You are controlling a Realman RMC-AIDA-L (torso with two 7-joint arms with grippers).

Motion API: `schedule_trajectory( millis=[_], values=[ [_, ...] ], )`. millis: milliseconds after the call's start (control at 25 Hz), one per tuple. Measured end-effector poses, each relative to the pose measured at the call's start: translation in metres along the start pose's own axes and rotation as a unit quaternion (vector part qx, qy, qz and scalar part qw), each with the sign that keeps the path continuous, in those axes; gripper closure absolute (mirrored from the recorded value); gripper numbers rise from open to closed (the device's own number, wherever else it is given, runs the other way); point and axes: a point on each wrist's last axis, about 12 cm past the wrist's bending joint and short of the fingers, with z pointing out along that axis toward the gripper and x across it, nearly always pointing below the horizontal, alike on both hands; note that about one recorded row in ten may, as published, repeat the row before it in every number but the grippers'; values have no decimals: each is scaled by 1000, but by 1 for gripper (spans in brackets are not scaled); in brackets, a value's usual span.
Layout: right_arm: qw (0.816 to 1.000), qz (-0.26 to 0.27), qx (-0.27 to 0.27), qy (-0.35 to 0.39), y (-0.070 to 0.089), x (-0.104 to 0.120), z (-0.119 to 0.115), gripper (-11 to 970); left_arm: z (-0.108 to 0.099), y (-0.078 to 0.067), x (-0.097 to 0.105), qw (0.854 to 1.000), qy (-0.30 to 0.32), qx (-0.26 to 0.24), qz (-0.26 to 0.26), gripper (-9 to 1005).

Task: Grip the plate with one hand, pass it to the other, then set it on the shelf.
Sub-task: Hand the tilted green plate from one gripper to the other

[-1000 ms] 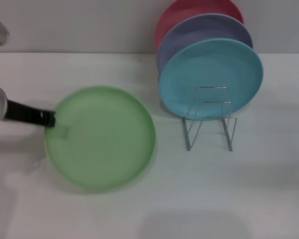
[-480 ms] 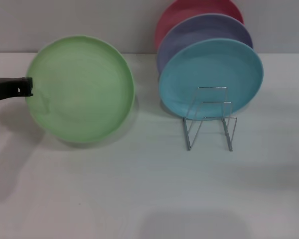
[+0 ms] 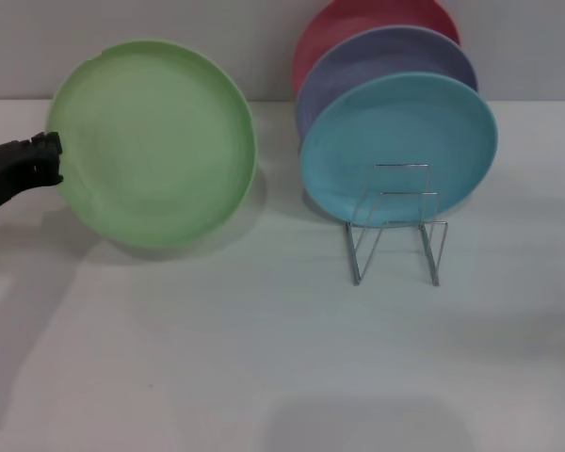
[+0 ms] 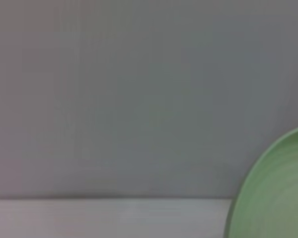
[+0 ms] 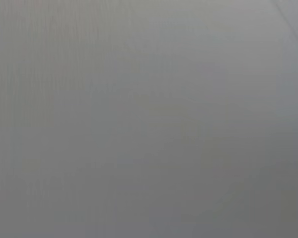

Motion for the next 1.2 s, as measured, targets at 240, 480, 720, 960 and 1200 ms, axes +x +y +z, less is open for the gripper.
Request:
schedule_trajectory(
  millis=[240, 480, 720, 960, 1200],
  values=[
    [1000, -7, -1, 1, -3, -1, 2, 300, -2, -9, 15, 998, -58, -24, 0, 966],
    [1000, -8, -1, 5, -3, 0, 4, 300, 3, -24, 16, 994, -97, -50, 22, 966],
    [1000, -9, -2, 7, -3, 1, 8, 300, 2, -41, 13, 981, -159, -84, 66, 966],
    [1000, -9, -4, 7, -2, 1, 10, 302, 2, -49, 33, 966, -235, -84, 62, 966],
    [1000, -9, -4, 8, -1, 1, 11, 302, 5, -38, 63, 966, -254, -37, 20, 966]
  ],
)
